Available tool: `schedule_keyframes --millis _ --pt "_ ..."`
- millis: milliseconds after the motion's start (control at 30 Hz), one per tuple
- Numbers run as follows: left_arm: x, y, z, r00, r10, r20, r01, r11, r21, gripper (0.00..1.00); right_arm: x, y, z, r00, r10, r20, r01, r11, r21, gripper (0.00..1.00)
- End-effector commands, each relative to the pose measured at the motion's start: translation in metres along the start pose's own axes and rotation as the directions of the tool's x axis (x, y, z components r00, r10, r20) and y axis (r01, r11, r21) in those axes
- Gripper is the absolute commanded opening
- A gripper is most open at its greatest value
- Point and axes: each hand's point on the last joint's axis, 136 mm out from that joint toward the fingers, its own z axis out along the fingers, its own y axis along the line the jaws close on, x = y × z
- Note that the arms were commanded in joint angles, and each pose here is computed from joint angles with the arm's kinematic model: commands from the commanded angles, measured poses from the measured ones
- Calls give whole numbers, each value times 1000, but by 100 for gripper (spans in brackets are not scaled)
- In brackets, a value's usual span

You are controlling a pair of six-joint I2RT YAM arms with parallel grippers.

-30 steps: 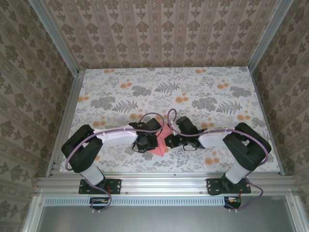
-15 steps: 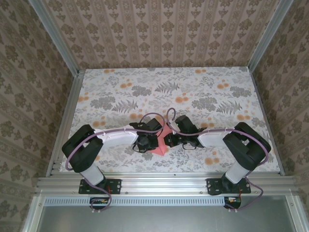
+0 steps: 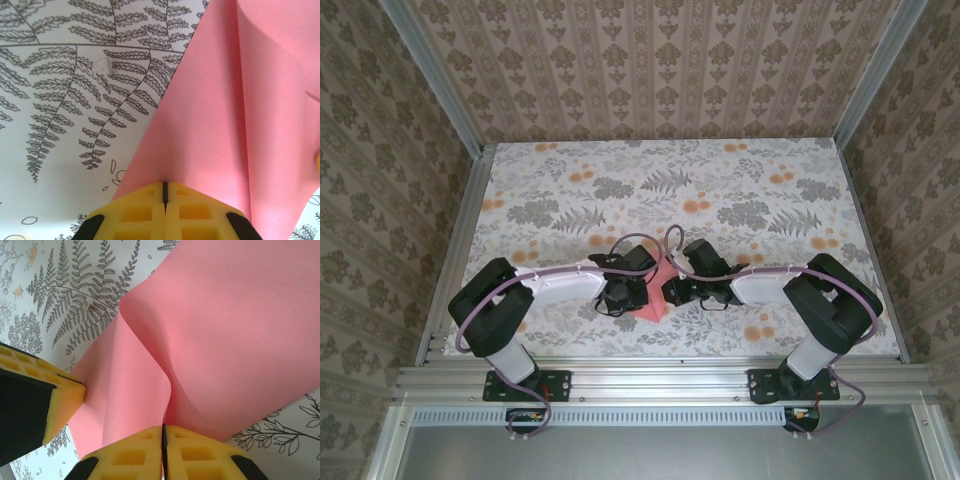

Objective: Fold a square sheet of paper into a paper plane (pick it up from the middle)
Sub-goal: Fold the triangle a second time at the center of the table.

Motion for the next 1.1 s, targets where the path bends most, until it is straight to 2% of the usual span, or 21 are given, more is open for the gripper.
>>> schedule_keyframes --millis 0,1067 --pt "14 16 13 998 30 -55 -34 996 -77 2 -13 2 -7 999 -37 30 36 999 19 11" --pt "14 12 12 998 40 -53 -44 996 -78 3 1 -17 8 999 -25 -38 28 996 80 11"
